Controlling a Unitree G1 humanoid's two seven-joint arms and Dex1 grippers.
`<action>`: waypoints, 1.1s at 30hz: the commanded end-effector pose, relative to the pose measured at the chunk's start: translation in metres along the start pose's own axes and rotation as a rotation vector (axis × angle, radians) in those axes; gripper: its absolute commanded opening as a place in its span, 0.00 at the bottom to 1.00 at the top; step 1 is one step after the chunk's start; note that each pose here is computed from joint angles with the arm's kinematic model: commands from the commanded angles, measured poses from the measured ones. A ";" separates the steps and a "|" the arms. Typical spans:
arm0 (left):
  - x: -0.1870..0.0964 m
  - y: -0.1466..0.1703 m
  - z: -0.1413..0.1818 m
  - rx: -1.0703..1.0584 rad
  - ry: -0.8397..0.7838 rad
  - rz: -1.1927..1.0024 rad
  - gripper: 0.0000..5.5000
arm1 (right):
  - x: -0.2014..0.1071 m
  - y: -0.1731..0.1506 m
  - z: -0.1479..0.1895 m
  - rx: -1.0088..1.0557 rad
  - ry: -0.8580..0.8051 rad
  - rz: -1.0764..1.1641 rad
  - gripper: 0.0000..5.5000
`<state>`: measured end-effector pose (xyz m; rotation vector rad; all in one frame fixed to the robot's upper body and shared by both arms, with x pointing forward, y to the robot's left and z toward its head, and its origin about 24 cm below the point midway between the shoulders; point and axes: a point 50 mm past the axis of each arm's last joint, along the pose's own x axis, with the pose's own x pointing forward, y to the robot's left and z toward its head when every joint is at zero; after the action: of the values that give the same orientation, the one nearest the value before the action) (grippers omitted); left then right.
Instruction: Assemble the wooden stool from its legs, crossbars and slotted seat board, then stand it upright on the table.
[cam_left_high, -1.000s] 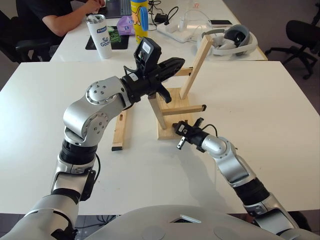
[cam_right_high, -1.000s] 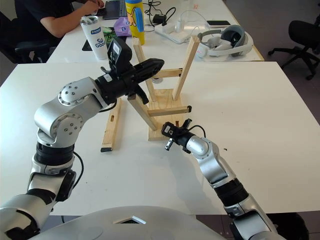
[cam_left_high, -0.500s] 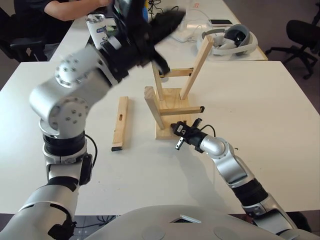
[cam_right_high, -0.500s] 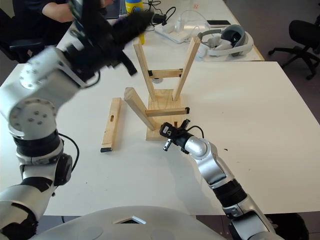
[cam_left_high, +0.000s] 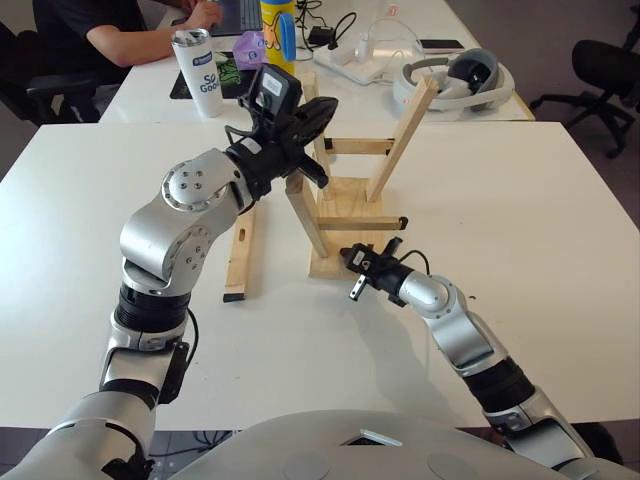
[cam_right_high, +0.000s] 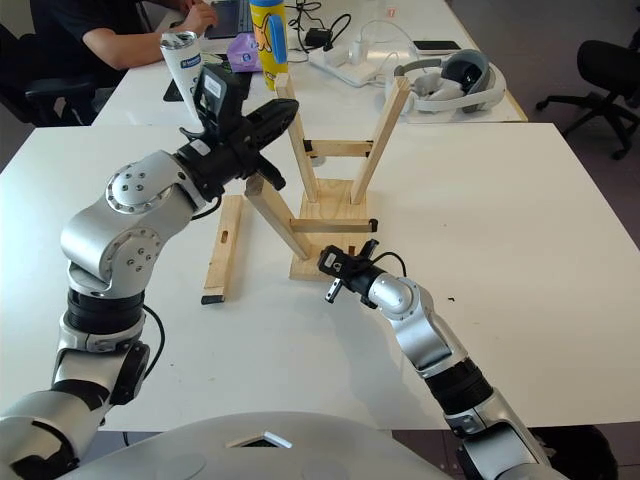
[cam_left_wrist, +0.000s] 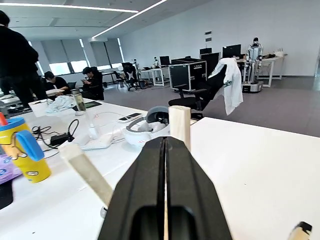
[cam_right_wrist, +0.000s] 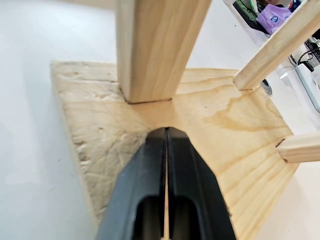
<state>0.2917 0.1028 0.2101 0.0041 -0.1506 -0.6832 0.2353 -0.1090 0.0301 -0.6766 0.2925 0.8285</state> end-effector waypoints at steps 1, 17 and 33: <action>-0.025 0.065 0.018 0.049 -0.093 0.409 0.00 | -0.006 0.054 -0.057 0.121 0.269 0.225 0.00; -0.117 0.042 -0.134 -0.362 0.424 0.695 0.34 | -0.006 0.028 -0.041 0.067 0.067 0.075 0.00; -0.109 -0.004 -0.146 -0.291 0.692 0.569 0.53 | -0.003 0.037 -0.035 0.071 0.059 0.124 0.00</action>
<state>0.2291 0.1613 0.0589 -0.1137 0.5497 -0.0948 0.2313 -0.1158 0.0249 -0.6510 0.2062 0.8202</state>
